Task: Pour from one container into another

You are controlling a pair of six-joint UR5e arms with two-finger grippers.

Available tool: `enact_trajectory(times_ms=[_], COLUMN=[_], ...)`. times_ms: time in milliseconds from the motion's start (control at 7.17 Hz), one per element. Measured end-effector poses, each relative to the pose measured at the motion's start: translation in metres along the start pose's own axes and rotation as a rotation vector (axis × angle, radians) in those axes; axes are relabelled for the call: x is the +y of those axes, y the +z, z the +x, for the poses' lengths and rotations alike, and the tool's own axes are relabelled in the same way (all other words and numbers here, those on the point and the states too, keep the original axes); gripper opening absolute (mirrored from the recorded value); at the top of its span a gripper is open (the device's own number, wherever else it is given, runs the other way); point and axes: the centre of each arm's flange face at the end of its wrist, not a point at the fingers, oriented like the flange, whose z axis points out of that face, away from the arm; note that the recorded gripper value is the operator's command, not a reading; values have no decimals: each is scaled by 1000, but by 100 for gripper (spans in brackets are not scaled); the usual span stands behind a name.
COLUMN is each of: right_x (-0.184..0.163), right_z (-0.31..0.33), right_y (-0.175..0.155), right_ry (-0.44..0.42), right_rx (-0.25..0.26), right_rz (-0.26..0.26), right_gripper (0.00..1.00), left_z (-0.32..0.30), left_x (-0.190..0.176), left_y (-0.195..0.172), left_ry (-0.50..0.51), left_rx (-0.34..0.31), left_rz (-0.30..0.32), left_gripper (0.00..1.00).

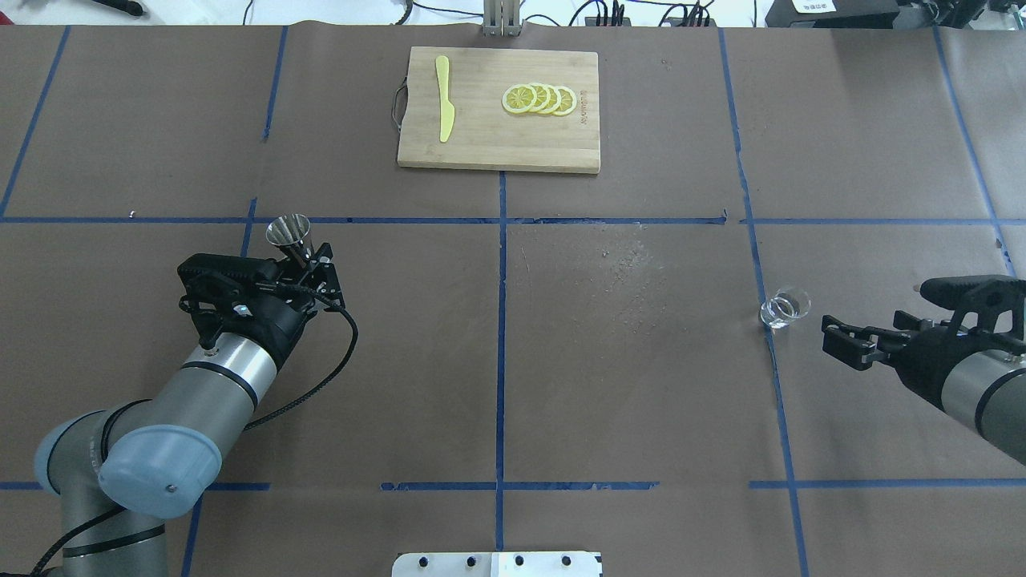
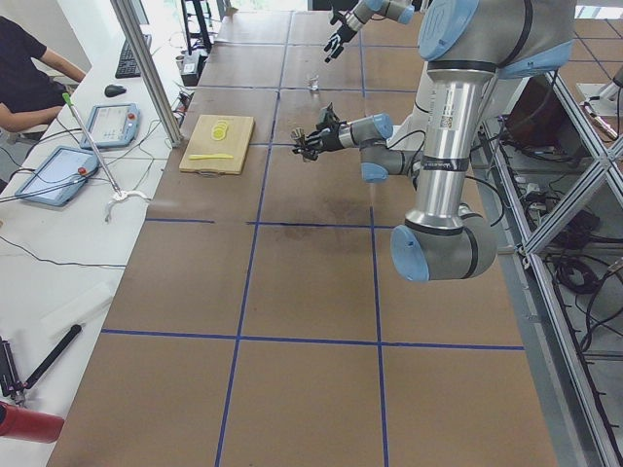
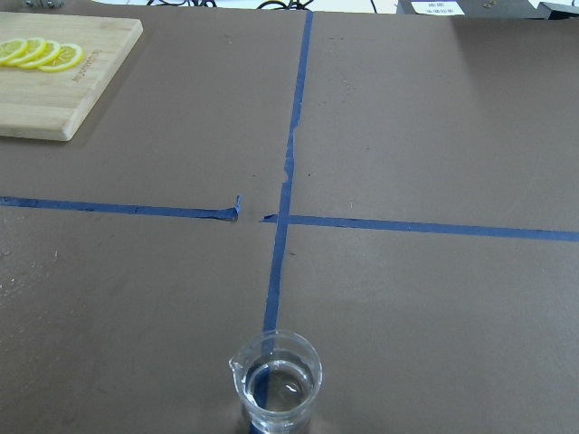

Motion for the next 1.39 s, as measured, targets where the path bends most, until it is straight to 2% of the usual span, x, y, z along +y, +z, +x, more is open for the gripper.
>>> enact_trajectory(times_ms=[418, 976, 1395], right_x=[24, 40, 53], right_z=[-21, -26, -16], right_y=[32, 70, 95], right_ry=[-25, -27, -5], right_rx=[21, 56, 51], right_rz=[96, 220, 296], right_gripper=[100, 100, 100], left_z=[6, 13, 14], left_x=[23, 28, 27], left_y=[10, 15, 15], left_ry=[7, 3, 2], left_rx=[79, 95, 97], left_rz=[-27, -33, -34], left_gripper=[0, 0, 0])
